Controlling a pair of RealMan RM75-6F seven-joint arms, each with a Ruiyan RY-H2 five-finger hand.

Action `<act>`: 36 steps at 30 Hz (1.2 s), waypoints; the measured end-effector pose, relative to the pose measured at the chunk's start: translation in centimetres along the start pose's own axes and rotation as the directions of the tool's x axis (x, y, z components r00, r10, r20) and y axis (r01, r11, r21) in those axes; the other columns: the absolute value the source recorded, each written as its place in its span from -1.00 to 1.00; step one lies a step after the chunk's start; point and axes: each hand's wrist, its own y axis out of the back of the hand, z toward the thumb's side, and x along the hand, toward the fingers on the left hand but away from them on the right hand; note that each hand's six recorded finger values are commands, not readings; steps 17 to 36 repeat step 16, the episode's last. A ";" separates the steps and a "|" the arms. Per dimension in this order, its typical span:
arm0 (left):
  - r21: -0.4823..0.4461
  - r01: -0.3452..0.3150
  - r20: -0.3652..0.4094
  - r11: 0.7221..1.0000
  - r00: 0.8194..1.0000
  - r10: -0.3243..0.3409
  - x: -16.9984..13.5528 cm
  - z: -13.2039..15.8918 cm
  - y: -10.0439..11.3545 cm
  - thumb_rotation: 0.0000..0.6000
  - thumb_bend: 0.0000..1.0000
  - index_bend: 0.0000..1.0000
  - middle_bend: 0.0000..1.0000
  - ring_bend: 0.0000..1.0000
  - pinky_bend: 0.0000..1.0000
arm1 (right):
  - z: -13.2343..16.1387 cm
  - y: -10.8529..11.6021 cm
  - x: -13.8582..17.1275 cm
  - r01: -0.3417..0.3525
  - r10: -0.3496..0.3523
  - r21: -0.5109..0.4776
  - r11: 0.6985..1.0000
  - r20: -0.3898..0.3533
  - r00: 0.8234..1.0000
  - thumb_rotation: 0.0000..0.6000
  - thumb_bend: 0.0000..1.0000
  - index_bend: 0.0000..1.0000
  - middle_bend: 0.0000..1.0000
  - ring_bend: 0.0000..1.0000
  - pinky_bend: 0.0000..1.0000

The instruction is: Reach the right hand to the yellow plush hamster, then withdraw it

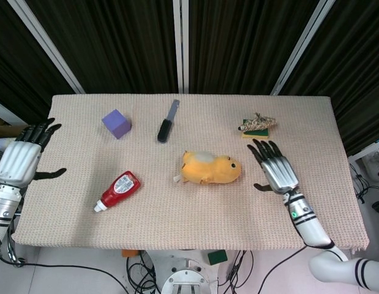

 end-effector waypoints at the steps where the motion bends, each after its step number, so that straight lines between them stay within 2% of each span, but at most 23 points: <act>1: -0.005 0.001 -0.013 1.000 1.000 -0.001 -0.7 -0.3 -0.2 0.61 -1.00 -0.78 -0.93 -0.94 -0.68 | -1.1 0.3 1.1 0.017 -0.017 0.004 1.000 0.024 1.000 1.00 -0.70 -1.00 -1.00 -1.00 -1.00; 5: 0.005 -0.016 -0.076 1.000 0.997 0.016 -3.9 -1.7 -1.3 0.55 -1.00 -0.78 -0.93 -0.94 -0.68 | -6.6 1.1 6.7 0.079 -0.090 0.071 0.994 0.168 0.982 1.00 -0.69 -1.00 -1.00 -1.00 -1.00; 9: 0.009 -0.016 -0.165 1.000 0.986 0.017 -8.0 -3.6 -3.9 0.45 -1.00 -0.78 -0.93 -0.94 -0.68 | -11.1 1.0 13.1 0.113 -0.140 0.103 0.988 0.323 0.936 1.00 -0.69 -1.00 -1.00 -1.00 -1.00; 13: -0.006 0.032 -0.207 0.999 0.978 -0.033 -11.1 -4.8 -6.6 0.44 -1.00 -0.78 -0.93 -0.94 -0.68 | -13.5 0.8 16.3 0.127 -0.156 0.099 0.987 0.389 0.908 1.00 -0.67 -1.00 -1.00 -1.00 -1.00; 15: -0.042 0.035 -0.201 0.999 0.979 -0.042 -11.5 -4.6 -7.0 0.43 -1.00 -0.78 -0.93 -0.94 -0.68 | -14.3 1.0 17.3 0.132 -0.169 0.118 0.984 0.403 0.899 1.00 -0.65 -1.00 -1.00 -1.00 -1.00; 36: -0.057 0.031 -0.196 0.998 0.980 -0.042 -11.6 -4.5 -7.1 0.43 -1.00 -0.78 -0.93 -0.94 -0.68 | -14.5 1.0 17.6 0.134 -0.172 0.121 0.984 0.409 0.896 1.00 -0.65 -1.00 -1.00 -1.00 -1.00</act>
